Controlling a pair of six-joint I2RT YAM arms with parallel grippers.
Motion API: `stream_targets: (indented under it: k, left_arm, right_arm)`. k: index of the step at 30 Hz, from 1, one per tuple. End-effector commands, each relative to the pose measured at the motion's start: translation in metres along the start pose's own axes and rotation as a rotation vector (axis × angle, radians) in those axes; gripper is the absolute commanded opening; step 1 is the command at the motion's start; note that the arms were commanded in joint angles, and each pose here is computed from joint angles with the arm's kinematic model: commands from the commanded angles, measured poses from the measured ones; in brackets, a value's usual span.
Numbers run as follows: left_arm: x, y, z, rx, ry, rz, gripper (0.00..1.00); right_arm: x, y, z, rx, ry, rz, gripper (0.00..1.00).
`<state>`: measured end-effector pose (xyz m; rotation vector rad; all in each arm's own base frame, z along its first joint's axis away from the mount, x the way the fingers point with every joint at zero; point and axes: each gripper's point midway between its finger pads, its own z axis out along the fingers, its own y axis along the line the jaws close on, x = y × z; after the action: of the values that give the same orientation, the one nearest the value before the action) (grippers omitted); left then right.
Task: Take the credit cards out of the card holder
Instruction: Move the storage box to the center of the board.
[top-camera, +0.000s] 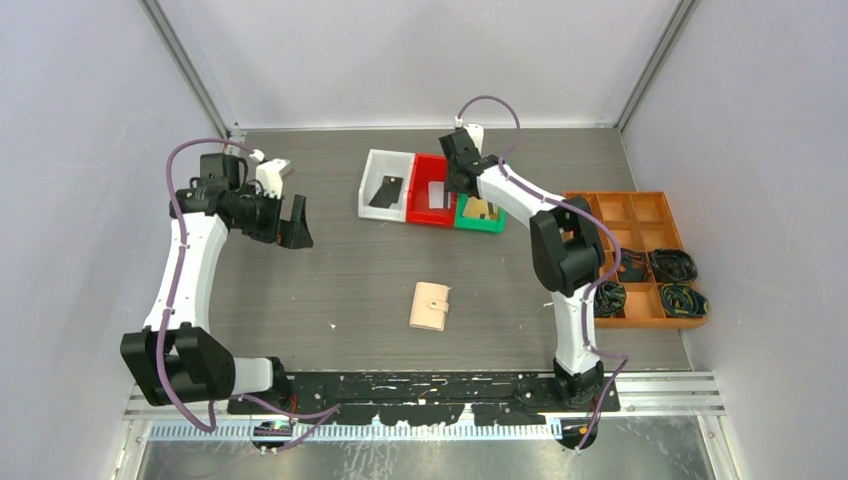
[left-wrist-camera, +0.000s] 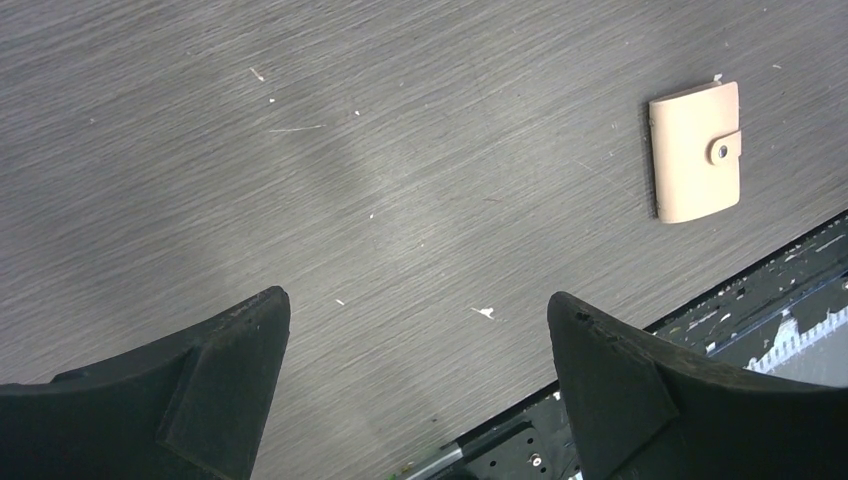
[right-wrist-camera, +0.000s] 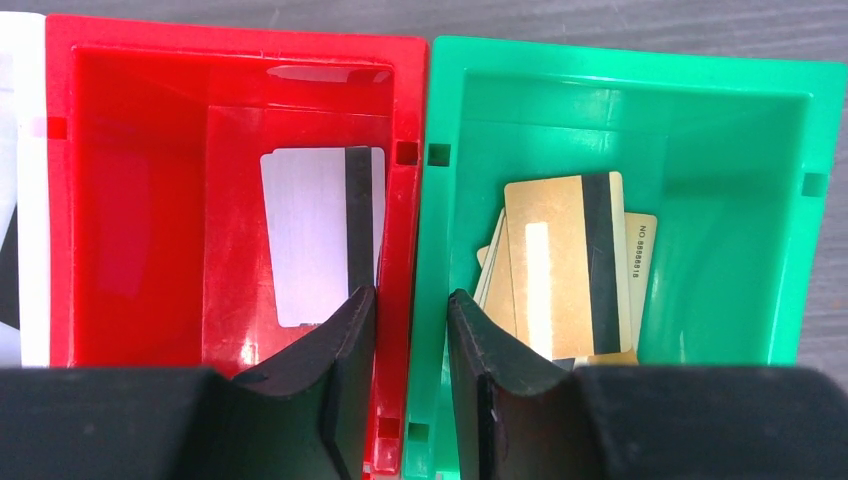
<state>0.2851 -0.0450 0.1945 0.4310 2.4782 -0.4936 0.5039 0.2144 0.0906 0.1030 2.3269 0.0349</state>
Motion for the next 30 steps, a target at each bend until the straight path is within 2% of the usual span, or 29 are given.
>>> stream_targets:
  k: [1,12,17,18,20,23,24,27,30]
  left_arm:
    - [-0.004,-0.010,-0.013,0.005,-0.034,0.046,1.00]
    - [0.007,-0.022,-0.012,0.047,-0.006,0.063,1.00]
    - [0.009,-0.022,-0.010,0.048,0.003,0.057,1.00]
    - [0.009,-0.022,-0.009,0.046,0.005,0.053,1.00]
    - [0.009,-0.021,-0.010,0.041,0.008,0.049,1.00]
    - [0.010,-0.018,-0.010,0.030,0.024,0.054,1.00]
    - [0.011,-0.016,-0.010,0.019,0.030,0.055,1.00]
    - [0.017,-0.010,-0.008,-0.001,0.072,0.055,1.00]
    - [0.032,-0.005,-0.008,-0.001,0.174,0.046,1.00]
  right_arm:
    - [0.002,-0.008,-0.027,-0.028,-0.015,-0.013,0.17]
    - [0.015,-0.023,-0.057,-0.062,-0.036,-0.037,0.13]
    - [0.017,-0.015,-0.062,-0.093,-0.037,-0.057,0.21]
    - [0.016,-0.013,-0.064,-0.088,-0.038,-0.063,0.28]
    - [0.012,-0.010,-0.072,-0.078,-0.042,-0.056,0.48]
    - [0.003,-0.010,-0.100,-0.069,-0.098,-0.003,0.79]
    - [0.001,-0.009,-0.113,-0.075,-0.120,0.018,0.86]
    - [0.017,0.000,-0.153,-0.087,-0.137,0.022,0.98]
    - [0.060,0.012,-0.179,-0.115,-0.067,0.019,0.99]
